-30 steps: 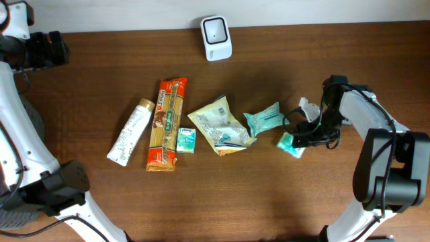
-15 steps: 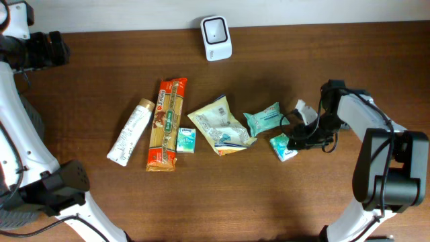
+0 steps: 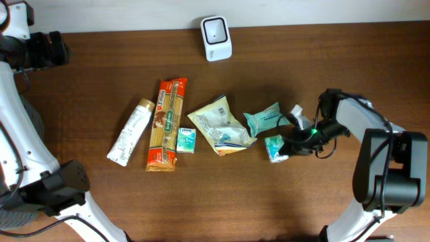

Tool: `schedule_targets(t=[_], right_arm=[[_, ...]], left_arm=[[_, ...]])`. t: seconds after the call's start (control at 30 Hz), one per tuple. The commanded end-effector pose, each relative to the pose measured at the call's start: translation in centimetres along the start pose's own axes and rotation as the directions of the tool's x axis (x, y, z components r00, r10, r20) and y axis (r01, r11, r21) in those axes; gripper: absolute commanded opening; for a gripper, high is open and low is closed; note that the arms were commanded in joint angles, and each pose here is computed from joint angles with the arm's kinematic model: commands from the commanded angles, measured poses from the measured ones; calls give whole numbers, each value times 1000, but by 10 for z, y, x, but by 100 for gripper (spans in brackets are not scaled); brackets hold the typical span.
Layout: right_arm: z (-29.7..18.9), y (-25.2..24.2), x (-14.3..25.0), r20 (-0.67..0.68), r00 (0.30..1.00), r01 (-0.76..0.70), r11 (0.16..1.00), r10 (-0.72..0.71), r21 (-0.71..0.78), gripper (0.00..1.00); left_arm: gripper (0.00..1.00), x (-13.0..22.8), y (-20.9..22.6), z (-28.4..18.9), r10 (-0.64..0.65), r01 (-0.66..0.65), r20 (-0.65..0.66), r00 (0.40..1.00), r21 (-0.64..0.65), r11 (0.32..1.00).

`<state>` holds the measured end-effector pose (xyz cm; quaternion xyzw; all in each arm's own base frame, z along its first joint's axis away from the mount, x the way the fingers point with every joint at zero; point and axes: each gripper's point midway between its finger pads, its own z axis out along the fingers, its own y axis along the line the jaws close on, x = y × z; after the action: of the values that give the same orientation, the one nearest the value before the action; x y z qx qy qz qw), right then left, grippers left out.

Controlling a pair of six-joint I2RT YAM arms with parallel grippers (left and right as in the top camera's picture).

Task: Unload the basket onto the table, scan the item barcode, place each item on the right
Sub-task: 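Lift the teal box and hold it under the white scanner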

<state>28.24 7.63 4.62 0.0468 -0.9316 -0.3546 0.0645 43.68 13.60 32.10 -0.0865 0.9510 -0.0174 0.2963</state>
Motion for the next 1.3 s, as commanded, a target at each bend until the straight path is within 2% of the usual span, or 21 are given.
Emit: schedule_targets(t=[0.0,0.07,0.13,0.27,0.5,0.63,0.67,0.83,0.9,0.93,0.97,1.0,1.03,1.13,1.2,1.27], right_arm=[[-61,85,-46,220,969,161,965,-115,-207,4],[-97,133,-64,329,930,273,907,-164,-319,4],[-132,185,-74,436,872,419,799,-221,-431,4],[-174,235,-78,543,797,569,633,-265,-525,4],[-186,275,-99,522,794,591,602,-312,-538,4],[-195,325,-104,579,682,727,499,-446,-472,4],[-196,332,-108,600,662,744,497,-450,-448,4],[-184,342,-124,637,650,739,539,-414,-404,4],[-158,338,-138,627,674,705,593,-390,-389,4],[-145,330,-146,623,689,672,650,-371,-356,4],[-123,312,-157,612,710,605,747,-349,-276,4],[-100,292,-166,593,730,523,836,-340,-163,4],[-74,261,-172,563,749,402,915,-350,34,4],[-66,245,-173,533,740,299,911,-409,284,4],[-89,251,-176,545,692,264,869,-473,419,4],[-130,260,-186,544,611,185,773,-574,607,4]], left_arm=[[99,-4,-3,-16,19,-19,38,999,4,1000],[99,-4,-3,-16,19,-19,38,999,4,1000],[99,-4,-3,-16,19,-19,38,999,4,1000],[99,-4,-3,-16,19,-19,38,999,4,1000],[99,-4,-3,-16,19,-19,38,999,4,1000],[99,-4,-3,-16,19,-19,38,999,4,1000],[99,-4,-3,-16,19,-19,38,999,4,1000],[99,-4,-3,-16,19,-19,38,999,4,1000],[99,-4,-3,-16,19,-19,39,999,4,1000],[99,-4,-3,-16,19,-19,38,999,4,1000],[99,-4,-3,-16,19,-19,38,999,4,1000],[99,-4,-3,-16,19,-19,38,999,4,1000],[99,-4,-3,-16,19,-19,38,999,4,1000],[99,-4,-3,-16,19,-19,39,999,4,1000],[99,-4,-3,-16,19,-19,38,999,4,1000],[99,-4,-3,-16,19,-19,39,999,4,1000]])
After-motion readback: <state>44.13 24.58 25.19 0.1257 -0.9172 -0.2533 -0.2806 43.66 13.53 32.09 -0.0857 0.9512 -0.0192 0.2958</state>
